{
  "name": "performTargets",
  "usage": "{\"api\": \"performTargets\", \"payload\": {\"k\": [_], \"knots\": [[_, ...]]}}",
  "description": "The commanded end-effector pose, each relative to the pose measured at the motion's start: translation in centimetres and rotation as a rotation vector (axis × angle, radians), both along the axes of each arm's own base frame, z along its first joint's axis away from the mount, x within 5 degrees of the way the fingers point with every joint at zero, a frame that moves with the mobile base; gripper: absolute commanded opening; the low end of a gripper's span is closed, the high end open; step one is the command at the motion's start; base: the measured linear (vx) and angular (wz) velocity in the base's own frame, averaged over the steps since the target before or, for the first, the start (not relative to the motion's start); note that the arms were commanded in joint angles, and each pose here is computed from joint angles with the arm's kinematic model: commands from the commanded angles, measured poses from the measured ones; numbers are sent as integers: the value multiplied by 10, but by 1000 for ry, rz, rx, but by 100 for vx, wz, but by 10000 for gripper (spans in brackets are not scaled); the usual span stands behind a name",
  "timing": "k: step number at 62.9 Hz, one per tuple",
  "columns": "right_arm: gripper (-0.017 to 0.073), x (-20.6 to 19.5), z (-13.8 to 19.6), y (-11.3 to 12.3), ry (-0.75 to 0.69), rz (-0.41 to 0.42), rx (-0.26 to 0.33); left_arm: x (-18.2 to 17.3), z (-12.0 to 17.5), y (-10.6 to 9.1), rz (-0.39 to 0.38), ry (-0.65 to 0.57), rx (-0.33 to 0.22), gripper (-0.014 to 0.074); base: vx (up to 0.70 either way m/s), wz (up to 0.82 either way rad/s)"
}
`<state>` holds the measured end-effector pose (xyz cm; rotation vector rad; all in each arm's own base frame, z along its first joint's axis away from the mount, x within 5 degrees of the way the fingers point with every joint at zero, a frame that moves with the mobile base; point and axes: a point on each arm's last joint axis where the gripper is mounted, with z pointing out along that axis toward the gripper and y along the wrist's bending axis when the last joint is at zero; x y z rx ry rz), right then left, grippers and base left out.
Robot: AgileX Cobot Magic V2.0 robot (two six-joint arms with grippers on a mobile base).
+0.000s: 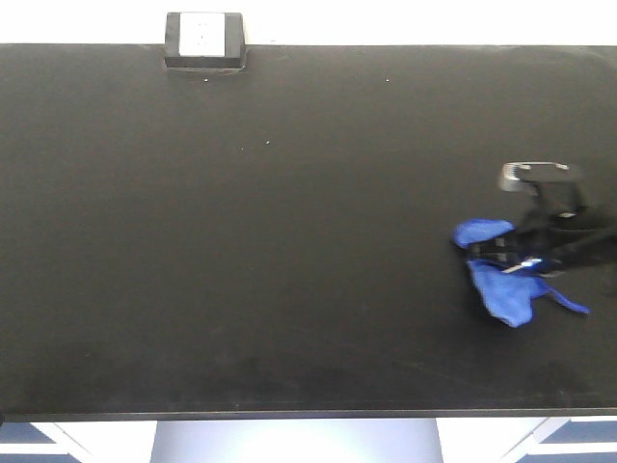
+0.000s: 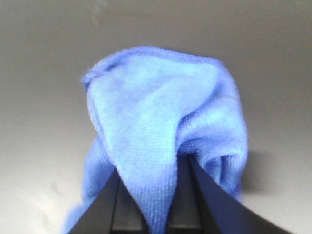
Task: Wipe right workspace with blue cloth
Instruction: 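Drag the cloth across the counter away from and back toward the right gripper's start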
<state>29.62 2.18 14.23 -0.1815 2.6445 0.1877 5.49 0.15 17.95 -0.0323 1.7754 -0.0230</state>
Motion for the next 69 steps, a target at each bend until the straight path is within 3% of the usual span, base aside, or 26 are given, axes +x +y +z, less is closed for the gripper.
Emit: {"api": "performTargets", "payload": {"k": [1, 5, 9, 13, 18, 23, 29, 37, 45, 50, 57, 69], "knots": [[-3, 5, 17, 38, -85, 171, -15, 1, -2, -1, -14, -63, -9, -6, 0, 0], [-3, 0, 20, 74, -115, 327, -34, 1, -2, -1, -14, -63, -9, -6, 0, 0], [-3, -6, 23, 100, -146, 415, -37, 1, -2, -1, -14, -63, -9, -6, 0, 0], [-3, -10, 25, 116, -183, 434, -36, 1, -2, -1, -14, -63, -9, -6, 0, 0], [-3, -7, 26, 114, -204, 390, -31, 1, -2, -1, -14, -63, -9, -6, 0, 0], [-3, -1, 25, 96, -195, 331, -40, 1, -2, -1, -14, -63, -9, -6, 0, 0], [-3, 9, 23, 58, -165, 235, -57, 1, -2, -1, -14, -63, -9, -6, 0, 0], [-3, 18, 22, -12, -137, 11, -64, 1, -2, -1, -14, -63, -9, -6, 0, 0], [-3, 16, 23, -66, -132, -259, -3, 1, -2, -1, -14, -63, -9, -6, 0, 0], [-3, 14, 23, -76, -131, -314, 21, 1, -2, -1, -14, -63, -9, -6, 0, 0], [-3, 16, 23, -51, -119, -220, 43, 1, -2, -1, -14, -63, -9, -6, 0, 0], [-3, 7, 23, 59, -115, 186, 57, 1, -2, -1, -14, -63, -9, -6, 0, 0]]}}
